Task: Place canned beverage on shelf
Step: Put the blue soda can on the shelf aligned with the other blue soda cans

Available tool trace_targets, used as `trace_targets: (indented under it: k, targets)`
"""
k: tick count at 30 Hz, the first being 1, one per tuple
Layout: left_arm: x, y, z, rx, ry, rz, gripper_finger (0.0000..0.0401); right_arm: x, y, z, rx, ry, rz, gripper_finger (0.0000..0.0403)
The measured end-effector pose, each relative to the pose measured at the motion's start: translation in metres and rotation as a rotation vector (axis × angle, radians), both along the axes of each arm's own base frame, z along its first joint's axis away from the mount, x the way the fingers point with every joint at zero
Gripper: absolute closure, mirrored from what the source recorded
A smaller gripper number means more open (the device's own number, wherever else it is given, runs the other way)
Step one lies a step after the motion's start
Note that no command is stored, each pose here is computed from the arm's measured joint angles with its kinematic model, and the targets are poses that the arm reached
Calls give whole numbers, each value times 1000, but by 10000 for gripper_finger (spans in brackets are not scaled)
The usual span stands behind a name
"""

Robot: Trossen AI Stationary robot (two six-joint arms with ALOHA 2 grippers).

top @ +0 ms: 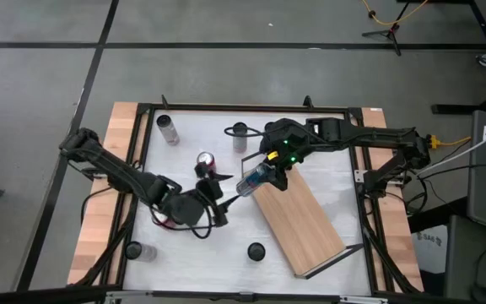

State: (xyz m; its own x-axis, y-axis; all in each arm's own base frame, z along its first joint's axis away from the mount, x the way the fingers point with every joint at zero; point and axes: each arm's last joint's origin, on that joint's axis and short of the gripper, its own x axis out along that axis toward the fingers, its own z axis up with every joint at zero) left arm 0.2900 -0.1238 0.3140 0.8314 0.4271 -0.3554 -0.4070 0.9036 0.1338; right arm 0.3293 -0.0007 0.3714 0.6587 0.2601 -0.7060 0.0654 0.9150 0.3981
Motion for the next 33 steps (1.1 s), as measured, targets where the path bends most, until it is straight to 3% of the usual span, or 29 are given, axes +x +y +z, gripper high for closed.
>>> trace_targets:
  k: [6, 13, 20, 27, 33]
  targets:
    - [-15, 6, 3, -158, 63, -45, 130, 0, -1, 0, -66, -17, 25, 179]
    - [-16, 7, 1, -197, 85, -62, 130, -1, -1, 14, -114, -46, 47, 179]
    - [-15, 9, 0, -210, 93, -64, 130, -1, -4, 31, -228, -32, 39, 179]
    - [-15, 9, -1, -238, 93, -54, 130, 16, -5, 9, -288, 115, 120, 176]
    - [-15, 9, -1, -257, 97, -59, 130, 26, -8, -15, -357, 265, 100, 177]
